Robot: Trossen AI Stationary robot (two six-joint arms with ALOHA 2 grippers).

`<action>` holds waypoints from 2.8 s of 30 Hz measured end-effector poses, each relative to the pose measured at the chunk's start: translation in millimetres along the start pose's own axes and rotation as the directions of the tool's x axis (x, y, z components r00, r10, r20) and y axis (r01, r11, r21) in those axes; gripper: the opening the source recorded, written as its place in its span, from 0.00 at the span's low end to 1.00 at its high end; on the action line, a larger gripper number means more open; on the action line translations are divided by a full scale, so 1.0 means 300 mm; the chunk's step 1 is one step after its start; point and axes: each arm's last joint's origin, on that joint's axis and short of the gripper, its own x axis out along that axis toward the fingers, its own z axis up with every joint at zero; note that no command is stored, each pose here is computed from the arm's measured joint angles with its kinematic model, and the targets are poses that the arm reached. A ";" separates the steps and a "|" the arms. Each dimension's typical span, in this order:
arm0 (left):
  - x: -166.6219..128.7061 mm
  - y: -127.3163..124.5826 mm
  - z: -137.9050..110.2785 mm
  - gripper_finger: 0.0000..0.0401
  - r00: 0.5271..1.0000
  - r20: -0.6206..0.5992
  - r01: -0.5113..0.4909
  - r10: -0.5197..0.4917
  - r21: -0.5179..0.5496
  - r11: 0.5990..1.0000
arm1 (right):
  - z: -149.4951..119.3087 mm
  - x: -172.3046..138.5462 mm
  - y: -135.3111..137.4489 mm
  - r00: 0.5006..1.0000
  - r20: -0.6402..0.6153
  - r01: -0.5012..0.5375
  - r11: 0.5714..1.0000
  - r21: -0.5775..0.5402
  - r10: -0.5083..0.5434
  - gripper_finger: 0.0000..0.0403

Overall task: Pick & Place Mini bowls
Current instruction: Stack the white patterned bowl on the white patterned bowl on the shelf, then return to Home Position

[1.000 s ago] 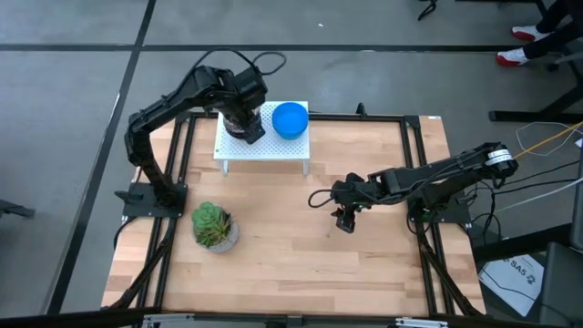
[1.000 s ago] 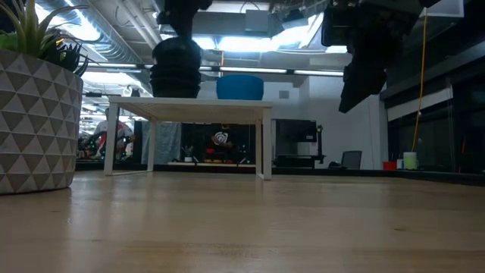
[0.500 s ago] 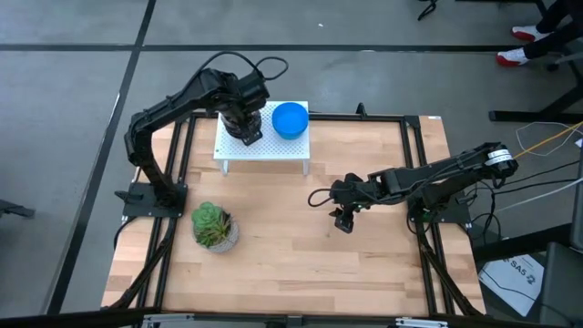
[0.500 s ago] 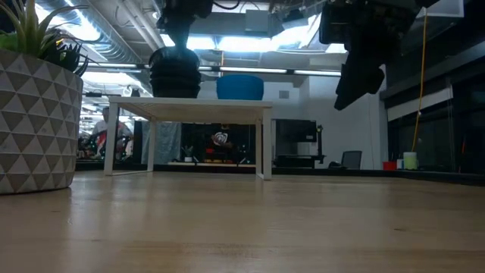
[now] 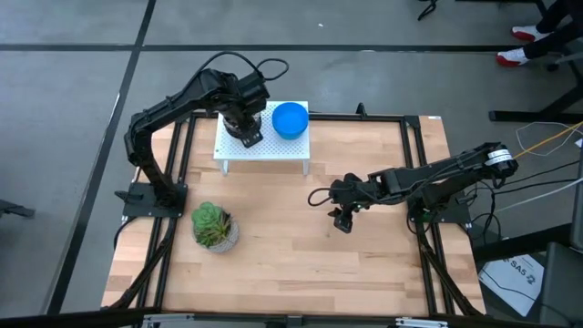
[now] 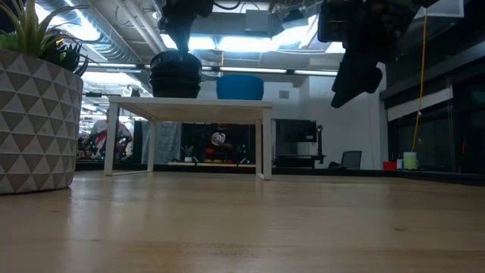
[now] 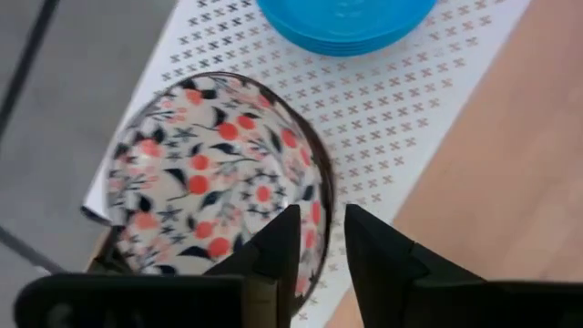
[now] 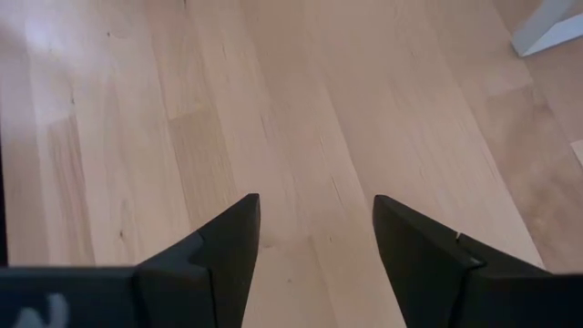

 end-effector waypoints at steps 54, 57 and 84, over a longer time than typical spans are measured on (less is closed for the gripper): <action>-0.038 -0.131 -0.553 0.30 0.465 0.774 0.371 -0.430 0.271 0.888 | -0.139 -0.124 -0.135 0.926 0.305 -0.173 0.969 -0.175 0.220 0.53; 0.024 -0.118 -0.618 0.30 0.408 0.812 0.419 -0.417 0.239 0.876 | -0.196 -0.149 -0.164 0.865 0.422 -0.208 0.960 -0.190 0.271 0.53; 0.517 -0.180 -0.896 0.29 0.271 0.878 0.575 -0.394 0.180 0.798 | -0.469 -0.160 -0.326 0.521 0.798 -0.178 0.953 -0.246 0.304 0.53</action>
